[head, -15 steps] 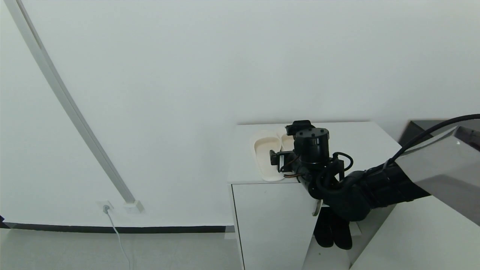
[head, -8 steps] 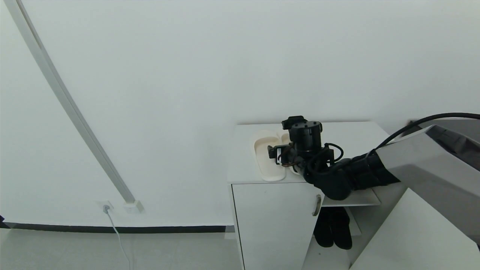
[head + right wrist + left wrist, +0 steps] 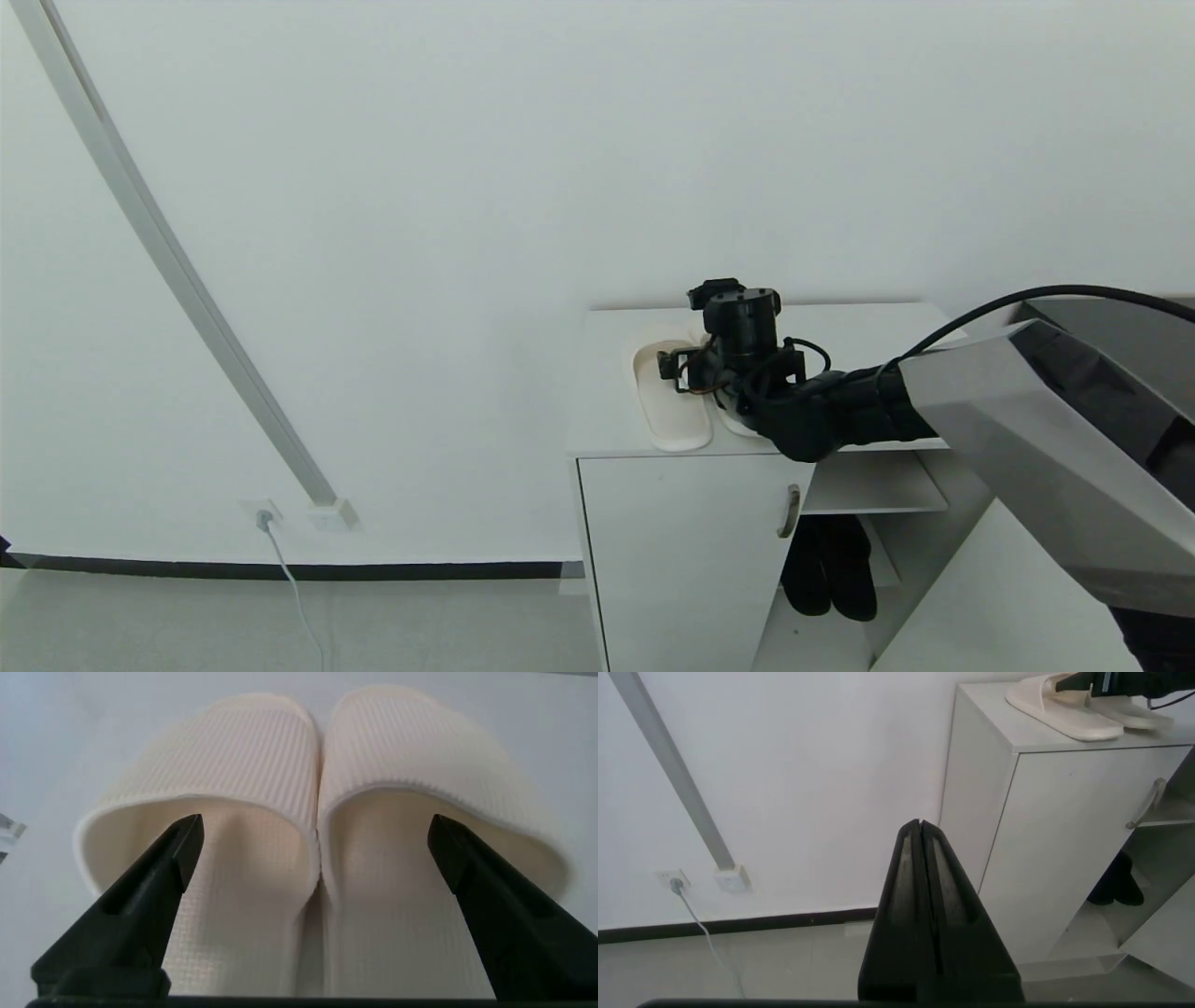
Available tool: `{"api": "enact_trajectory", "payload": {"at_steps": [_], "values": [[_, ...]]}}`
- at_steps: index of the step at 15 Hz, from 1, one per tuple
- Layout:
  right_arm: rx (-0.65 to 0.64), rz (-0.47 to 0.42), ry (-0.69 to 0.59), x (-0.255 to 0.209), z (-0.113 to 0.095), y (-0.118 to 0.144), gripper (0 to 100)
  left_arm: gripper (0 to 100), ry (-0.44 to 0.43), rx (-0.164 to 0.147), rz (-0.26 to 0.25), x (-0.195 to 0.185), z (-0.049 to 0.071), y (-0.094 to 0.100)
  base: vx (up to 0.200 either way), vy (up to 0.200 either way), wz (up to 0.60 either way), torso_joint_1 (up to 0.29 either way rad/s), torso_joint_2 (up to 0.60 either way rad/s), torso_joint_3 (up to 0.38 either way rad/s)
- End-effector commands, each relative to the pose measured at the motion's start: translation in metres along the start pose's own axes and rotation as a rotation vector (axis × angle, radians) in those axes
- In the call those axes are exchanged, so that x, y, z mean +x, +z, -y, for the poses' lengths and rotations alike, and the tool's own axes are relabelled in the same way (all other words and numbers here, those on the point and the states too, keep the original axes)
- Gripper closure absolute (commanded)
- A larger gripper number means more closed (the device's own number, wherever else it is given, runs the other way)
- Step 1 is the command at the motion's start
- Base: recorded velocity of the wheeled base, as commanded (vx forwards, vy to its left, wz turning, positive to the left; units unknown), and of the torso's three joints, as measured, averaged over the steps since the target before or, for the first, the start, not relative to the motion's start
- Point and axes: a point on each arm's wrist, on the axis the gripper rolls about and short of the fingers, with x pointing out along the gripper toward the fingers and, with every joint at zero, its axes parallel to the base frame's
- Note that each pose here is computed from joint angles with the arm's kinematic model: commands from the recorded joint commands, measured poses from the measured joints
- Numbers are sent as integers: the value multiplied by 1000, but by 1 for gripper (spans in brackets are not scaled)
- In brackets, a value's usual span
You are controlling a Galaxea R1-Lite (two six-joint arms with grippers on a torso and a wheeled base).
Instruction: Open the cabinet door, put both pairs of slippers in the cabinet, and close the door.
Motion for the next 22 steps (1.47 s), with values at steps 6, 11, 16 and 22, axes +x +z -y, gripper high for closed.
{"api": "enact_trajectory", "payload": {"at_steps": [6,11,16,22], "values": [[3,6,0,12,-4,-3,100,100,1,-2,-1,0,0,0,0,0,0,0,0,0],[5,9,-1,12,-4,-3,100,100,1,-3,-1,0,0,0,0,0,0,0,0,0],[19,25,2,-3,-1,12,100,100,1,-2,-1,0,0,0,0,0,0,0,0,0],[16,46,47,-85,15,20,100,100,-1,-2,-1,0,0,0,0,0,0,0,0,0]]}}
